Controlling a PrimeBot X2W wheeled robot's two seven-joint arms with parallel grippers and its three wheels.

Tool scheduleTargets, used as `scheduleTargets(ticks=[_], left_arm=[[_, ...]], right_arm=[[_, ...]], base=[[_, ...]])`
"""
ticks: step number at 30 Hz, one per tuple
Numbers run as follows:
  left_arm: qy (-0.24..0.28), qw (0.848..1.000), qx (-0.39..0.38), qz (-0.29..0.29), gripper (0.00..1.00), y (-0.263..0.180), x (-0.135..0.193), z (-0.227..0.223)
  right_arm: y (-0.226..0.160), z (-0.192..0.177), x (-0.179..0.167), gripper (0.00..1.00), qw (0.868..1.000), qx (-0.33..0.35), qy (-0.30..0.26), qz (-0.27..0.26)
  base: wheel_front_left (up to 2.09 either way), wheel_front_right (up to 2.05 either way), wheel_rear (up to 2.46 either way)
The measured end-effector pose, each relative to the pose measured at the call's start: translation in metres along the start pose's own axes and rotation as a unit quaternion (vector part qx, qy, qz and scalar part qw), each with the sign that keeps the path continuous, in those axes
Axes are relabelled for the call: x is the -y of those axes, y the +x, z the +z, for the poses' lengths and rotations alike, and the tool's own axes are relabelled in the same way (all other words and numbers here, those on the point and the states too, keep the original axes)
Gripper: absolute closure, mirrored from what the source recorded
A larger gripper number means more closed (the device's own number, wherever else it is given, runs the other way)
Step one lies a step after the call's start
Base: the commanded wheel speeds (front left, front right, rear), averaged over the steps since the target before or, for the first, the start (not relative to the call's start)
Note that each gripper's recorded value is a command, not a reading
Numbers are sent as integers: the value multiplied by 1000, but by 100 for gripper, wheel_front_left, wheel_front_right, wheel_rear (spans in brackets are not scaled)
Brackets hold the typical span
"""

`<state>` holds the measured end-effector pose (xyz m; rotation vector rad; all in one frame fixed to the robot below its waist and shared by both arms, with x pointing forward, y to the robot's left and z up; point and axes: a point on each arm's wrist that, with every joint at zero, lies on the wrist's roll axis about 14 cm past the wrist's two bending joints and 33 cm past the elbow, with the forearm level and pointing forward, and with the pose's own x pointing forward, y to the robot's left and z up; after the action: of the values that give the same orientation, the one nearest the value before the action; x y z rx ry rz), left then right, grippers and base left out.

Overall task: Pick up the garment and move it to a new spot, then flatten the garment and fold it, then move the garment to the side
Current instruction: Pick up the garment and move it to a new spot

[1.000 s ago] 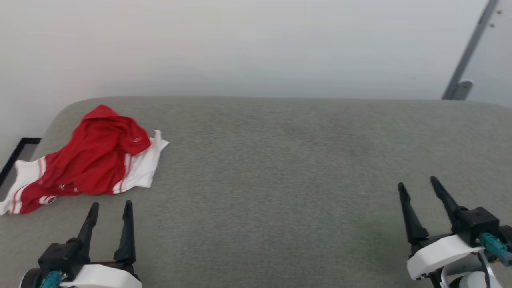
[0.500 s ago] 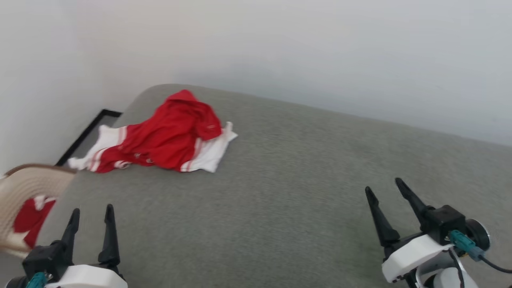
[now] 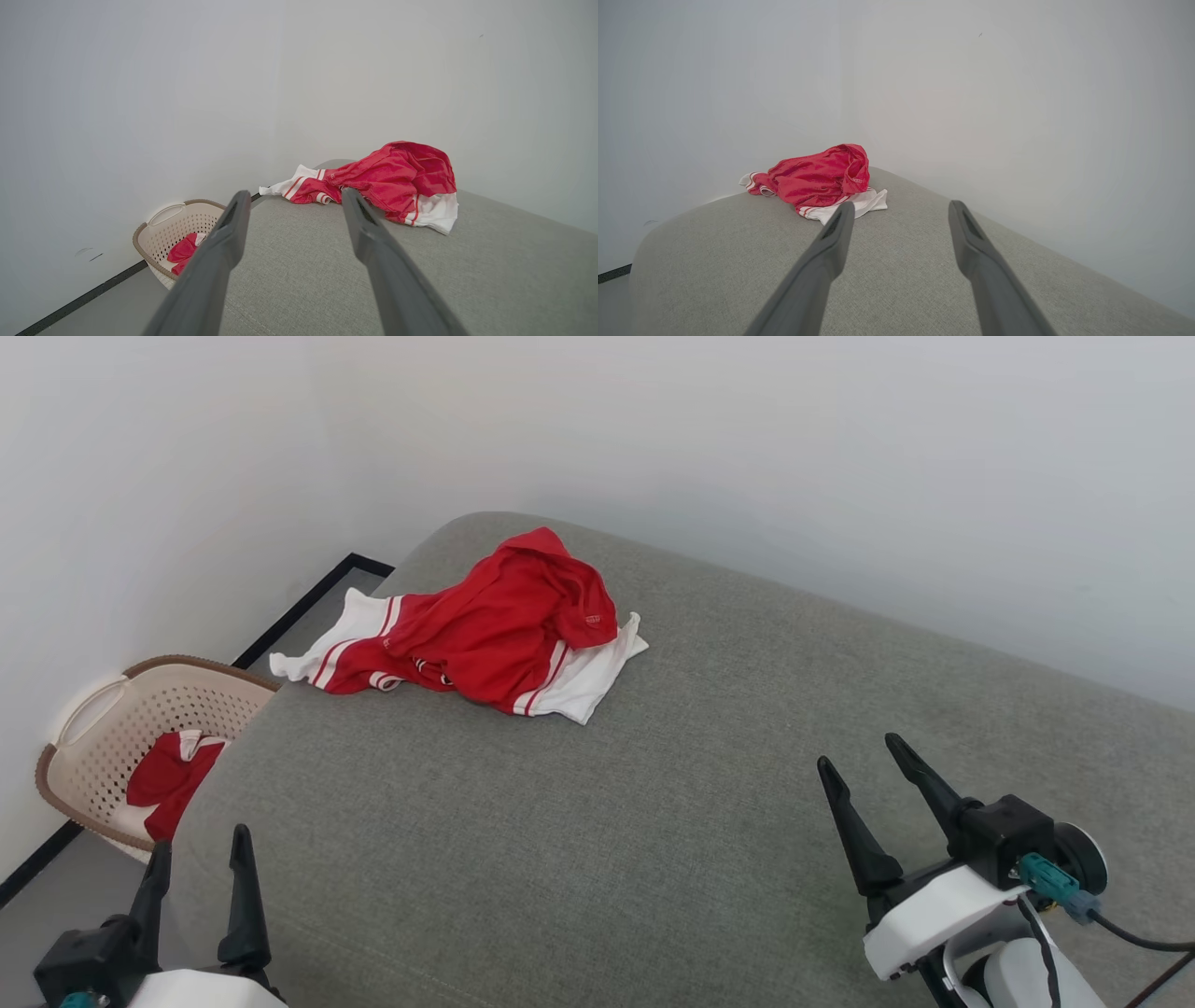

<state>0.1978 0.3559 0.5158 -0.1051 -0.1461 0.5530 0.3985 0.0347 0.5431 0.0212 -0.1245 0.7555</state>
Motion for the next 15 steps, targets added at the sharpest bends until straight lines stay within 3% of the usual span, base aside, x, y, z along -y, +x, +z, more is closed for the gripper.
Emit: scheduleTargets(ticks=[15], left_arm=[[7, 1000, 1, 1, 0, 13, 1, 4]], right_arm=[[0, -7, 15, 0, 1000, -5, 2, -15]], base=[[0, 0, 0]])
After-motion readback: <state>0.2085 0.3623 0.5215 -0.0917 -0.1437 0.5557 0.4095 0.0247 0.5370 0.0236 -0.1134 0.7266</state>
